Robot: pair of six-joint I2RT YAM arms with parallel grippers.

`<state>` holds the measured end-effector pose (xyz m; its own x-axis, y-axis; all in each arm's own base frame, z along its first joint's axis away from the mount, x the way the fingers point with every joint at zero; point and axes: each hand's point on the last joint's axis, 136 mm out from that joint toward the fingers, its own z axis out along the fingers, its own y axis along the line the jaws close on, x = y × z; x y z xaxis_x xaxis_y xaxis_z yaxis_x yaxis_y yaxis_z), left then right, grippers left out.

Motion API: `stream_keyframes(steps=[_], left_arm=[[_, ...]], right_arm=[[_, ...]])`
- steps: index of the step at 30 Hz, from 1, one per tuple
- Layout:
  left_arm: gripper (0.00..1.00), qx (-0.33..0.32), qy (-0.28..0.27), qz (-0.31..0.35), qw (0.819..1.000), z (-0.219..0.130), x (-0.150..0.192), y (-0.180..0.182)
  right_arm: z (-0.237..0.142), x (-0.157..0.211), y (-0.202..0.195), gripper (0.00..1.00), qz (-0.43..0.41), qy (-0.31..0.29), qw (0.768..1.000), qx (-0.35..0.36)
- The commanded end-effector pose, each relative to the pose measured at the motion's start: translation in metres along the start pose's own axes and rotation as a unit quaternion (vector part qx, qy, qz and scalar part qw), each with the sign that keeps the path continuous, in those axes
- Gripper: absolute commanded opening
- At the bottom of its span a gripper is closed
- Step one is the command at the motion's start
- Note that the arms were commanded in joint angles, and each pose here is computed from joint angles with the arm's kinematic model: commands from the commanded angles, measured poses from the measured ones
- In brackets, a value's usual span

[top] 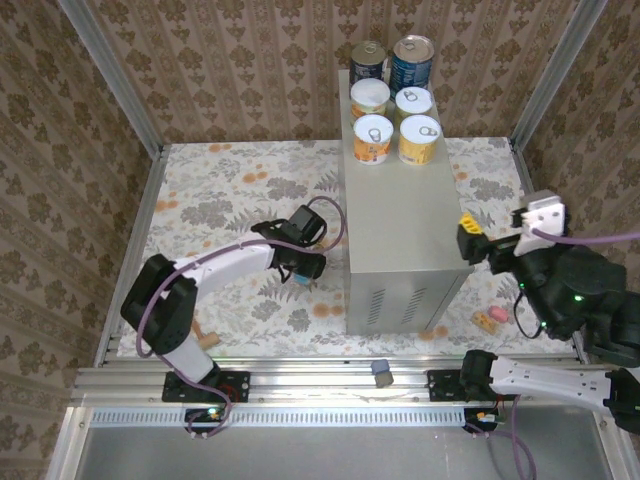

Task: Place and organize the canned foods onto the counter

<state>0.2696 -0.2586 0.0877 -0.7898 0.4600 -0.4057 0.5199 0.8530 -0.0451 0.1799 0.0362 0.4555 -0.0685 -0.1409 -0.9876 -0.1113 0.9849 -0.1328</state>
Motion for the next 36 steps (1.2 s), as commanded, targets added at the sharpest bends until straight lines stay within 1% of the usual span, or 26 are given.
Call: stream_keyframes(steps=[1,3,8,15,19,22,26,30,36], left_arm=[[0.50,0.002,-0.051,0.032,0.998,-0.045,-0.027,-0.003],[0.50,0.003,-0.062,0.038,0.997,-0.061,-0.032,-0.002],[0.50,0.016,-0.100,0.063,0.993,-0.108,-0.041,-0.004],[0.49,0.040,-0.152,0.093,0.983,-0.172,-0.049,-0.007],[0.49,0.096,-0.195,0.115,0.969,-0.213,-0.050,-0.022],[0.49,0.129,-0.223,0.133,0.957,-0.243,-0.051,-0.032],[0.50,0.166,-0.240,0.160,0.943,-0.275,-0.046,-0.044],[0.50,0.186,-0.249,0.186,0.932,-0.301,-0.041,-0.053],[0.51,0.198,-0.249,0.226,0.921,-0.327,-0.041,-0.065]], right_arm=[[-0.009,0.005,-0.036,1.00,-0.025,0.009,0.997,0.071],[-0.015,0.008,-0.053,1.00,-0.040,0.017,0.993,0.106],[-0.027,0.010,-0.074,1.00,-0.024,0.013,0.994,0.110],[-0.025,0.016,-0.070,1.00,-0.032,0.017,0.993,0.110],[-0.021,0.017,-0.061,1.00,-0.035,0.021,0.994,0.101],[-0.018,0.018,-0.053,1.00,-0.034,0.020,0.996,0.082],[-0.014,0.020,-0.039,1.00,-0.037,0.021,0.997,0.057],[-0.011,0.023,-0.025,1.00,-0.047,0.028,0.998,0.026],[-0.009,0.027,0.008,1.00,-0.063,0.039,0.996,-0.058]])
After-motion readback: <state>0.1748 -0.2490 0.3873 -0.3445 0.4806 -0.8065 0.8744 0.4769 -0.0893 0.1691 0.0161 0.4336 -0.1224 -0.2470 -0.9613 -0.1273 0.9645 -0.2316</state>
